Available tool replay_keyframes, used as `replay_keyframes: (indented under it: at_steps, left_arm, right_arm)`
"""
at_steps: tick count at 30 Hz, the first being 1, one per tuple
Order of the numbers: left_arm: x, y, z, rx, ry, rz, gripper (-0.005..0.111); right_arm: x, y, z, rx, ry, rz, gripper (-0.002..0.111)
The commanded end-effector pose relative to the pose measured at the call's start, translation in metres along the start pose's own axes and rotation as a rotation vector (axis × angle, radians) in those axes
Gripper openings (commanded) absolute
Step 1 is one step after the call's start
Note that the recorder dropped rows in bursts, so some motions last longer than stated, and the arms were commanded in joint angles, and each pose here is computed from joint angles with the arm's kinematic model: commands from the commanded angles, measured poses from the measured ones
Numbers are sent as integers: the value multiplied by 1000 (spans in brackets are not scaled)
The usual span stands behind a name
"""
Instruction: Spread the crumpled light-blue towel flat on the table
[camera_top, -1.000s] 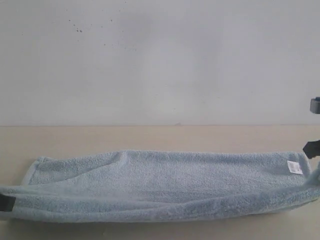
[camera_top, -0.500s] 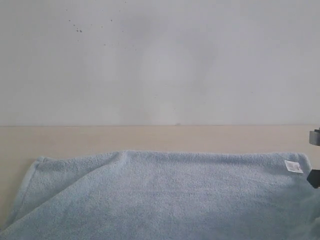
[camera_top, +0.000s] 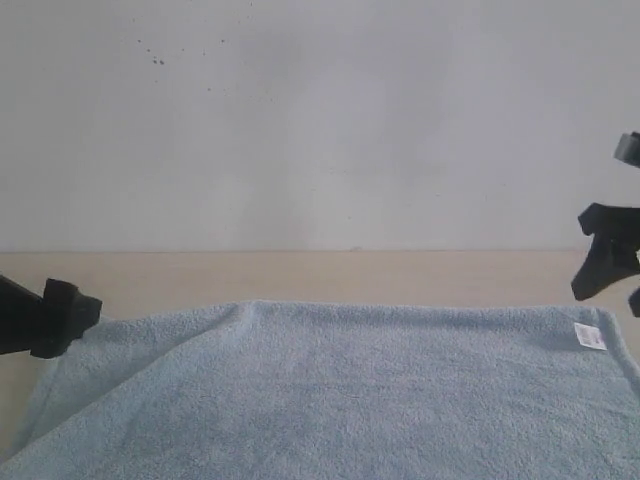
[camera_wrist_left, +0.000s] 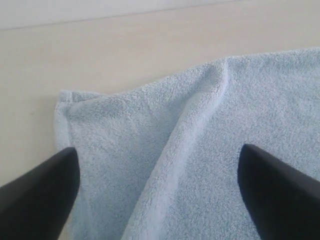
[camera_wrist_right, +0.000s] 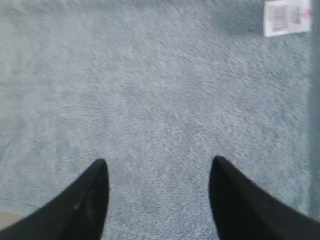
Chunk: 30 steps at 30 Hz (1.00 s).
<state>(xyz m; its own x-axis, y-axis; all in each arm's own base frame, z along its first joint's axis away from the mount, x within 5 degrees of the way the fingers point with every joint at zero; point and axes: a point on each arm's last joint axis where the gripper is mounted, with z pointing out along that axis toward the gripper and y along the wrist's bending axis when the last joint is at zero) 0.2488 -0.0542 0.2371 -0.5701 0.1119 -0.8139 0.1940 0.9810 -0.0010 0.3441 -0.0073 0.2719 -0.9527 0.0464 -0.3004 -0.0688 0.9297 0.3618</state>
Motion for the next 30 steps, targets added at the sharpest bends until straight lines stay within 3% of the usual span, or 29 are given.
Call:
replay_keyframes:
  at_steps: [1, 2, 5, 8, 9, 19, 30]
  left_arm:
    - [4, -3, 14, 27, -10, -28, 72]
    - [6, -3, 16, 27, 0, -30, 67]
    - [8, -2, 18, 23, 17, -31, 41]
    - [7, -3, 18, 26, 10, -29, 9]
    - [7, -3, 18, 26, 10, -17, 5]
    - [8, -2, 18, 21, 23, 5, 4]
    - [8, -2, 18, 24, 16, 5, 4]
  right_arm:
    - [7, 7, 15, -25, 62, -96, 21]
    - [12, 5, 20, 11, 100, -125, 1]
    - [27, -7, 34, 125, 199, -110, 1]
    - [46, -16, 48, 158, 268, -72, 1]
    - [53, -19, 54, 162, 277, -65, 1]
    - [102, -39, 93, 221, 252, -31, 1]
    - [103, -46, 101, 270, 140, -54, 1]
